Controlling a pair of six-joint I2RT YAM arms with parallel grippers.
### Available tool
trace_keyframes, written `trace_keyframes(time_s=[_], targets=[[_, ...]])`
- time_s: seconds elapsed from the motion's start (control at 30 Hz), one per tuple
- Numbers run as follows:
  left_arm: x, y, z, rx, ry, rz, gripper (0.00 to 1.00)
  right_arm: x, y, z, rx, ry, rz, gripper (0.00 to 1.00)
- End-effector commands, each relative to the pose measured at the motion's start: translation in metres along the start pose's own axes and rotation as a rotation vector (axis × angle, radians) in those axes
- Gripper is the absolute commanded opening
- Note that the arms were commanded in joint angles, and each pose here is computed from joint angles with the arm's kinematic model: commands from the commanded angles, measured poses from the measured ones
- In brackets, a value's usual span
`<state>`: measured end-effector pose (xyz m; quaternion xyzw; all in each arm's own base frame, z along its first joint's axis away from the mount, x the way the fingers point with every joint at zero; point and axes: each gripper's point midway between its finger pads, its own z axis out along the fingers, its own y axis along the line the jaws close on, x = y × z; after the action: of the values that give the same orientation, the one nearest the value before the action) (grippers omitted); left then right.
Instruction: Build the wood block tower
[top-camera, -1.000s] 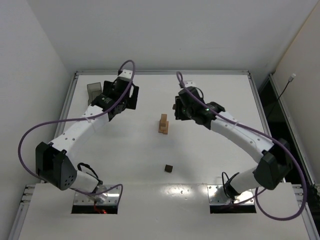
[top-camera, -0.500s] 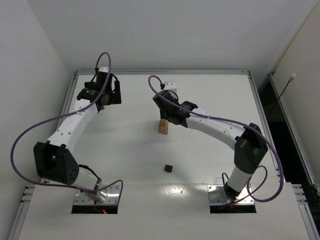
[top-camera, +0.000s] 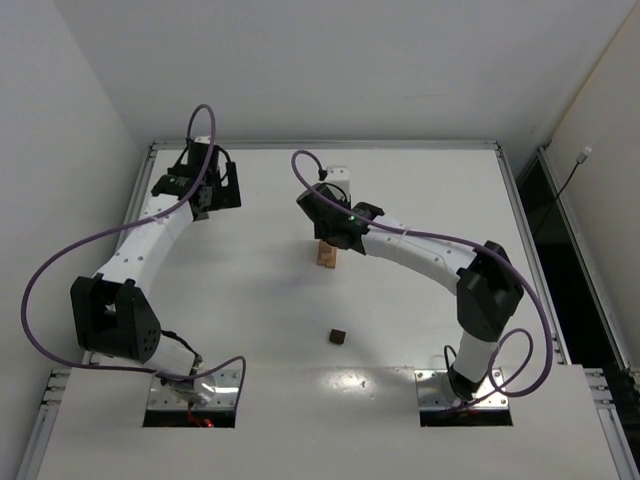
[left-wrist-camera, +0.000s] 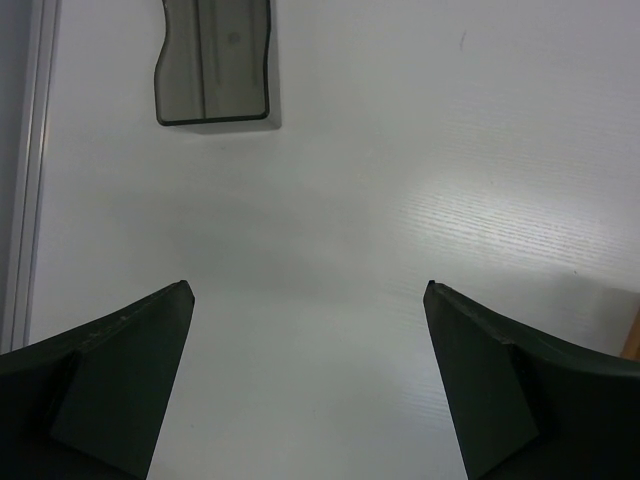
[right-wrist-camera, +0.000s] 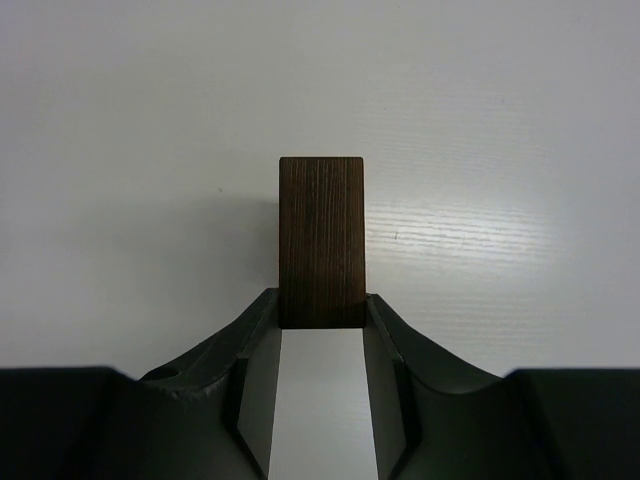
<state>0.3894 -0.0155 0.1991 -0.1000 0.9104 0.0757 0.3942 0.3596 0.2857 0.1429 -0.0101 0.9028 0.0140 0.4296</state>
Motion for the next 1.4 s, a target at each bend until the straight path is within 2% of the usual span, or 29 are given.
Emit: trace_keyframes(time_s=[0.0,0.2,0.63,1.37], targets=[[-0.007,0.000,0.001,0.014,-0.013,-0.037,1.00,-0.003,0.013,-0.003,-0.028,0.007,0.065,0.00],[-0.003,0.003,0.004,0.025,0.003,-0.046,1.00,0.010,0.016,0.004,-0.031,0.047,0.055,0.00],[0.004,-0.003,0.010,0.064,0.024,-0.059,1.00,0.010,0.019,0.018,0.025,0.014,0.050,0.00],[0.012,-0.005,0.016,0.080,0.048,-0.061,1.00,0.017,0.020,0.027,0.051,0.031,0.067,0.00]])
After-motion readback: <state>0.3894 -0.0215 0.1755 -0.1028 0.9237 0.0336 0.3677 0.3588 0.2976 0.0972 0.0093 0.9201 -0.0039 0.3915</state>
